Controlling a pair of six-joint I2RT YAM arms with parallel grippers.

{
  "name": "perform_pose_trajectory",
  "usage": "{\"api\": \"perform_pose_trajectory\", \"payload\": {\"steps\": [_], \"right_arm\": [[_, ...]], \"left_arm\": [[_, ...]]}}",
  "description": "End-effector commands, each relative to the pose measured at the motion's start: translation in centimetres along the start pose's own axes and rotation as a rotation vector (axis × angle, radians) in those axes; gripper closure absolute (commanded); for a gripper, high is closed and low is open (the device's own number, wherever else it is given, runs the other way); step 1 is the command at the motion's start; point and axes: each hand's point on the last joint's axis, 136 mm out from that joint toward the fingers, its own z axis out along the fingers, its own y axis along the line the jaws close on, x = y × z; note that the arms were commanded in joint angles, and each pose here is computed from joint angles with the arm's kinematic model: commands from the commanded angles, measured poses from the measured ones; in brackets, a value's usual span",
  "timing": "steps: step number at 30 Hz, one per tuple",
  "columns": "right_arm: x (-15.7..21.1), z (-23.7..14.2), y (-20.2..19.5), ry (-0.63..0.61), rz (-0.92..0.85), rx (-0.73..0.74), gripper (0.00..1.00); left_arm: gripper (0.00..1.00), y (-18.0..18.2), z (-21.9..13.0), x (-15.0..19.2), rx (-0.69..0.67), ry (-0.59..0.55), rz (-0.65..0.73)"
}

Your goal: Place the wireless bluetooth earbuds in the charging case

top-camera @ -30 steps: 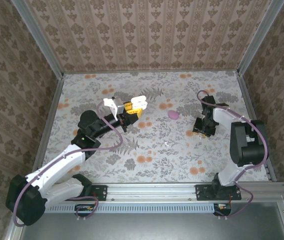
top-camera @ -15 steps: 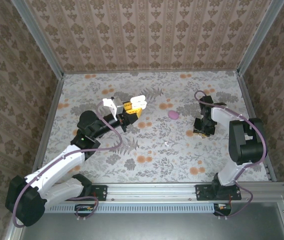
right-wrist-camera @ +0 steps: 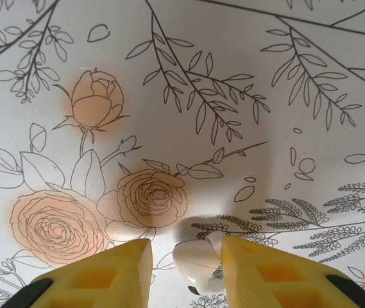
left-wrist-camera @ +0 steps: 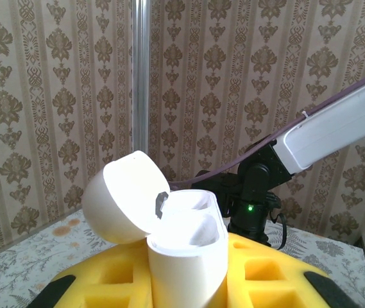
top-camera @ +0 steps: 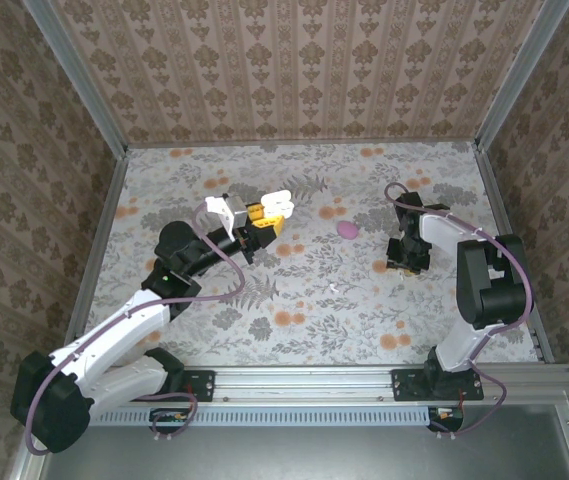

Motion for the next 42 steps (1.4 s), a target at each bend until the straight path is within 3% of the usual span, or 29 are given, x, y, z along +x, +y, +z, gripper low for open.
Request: {"api": "perform_pose_trajectory", "payload": {"steps": [1, 28, 42], "right_arm": [[1.1, -0.5, -0.6, 0.026, -0.014, 0.037, 0.64], [1.2, 0.3, -1.3, 0.044, -0.048, 0.117, 0.66], [1.0, -0.6, -1.2, -0.004, -0.037, 0.086, 0.78]], "left_arm": [[0.77, -0.4, -0.4, -0.4, 0.003, -0.014, 0.024], [0.77, -0.3, -0.4, -0.5, -0.002, -0.018, 0.024], [0.77, -0.2, -0.3, -0.3, -0.007, -0.014, 0.023]]}}
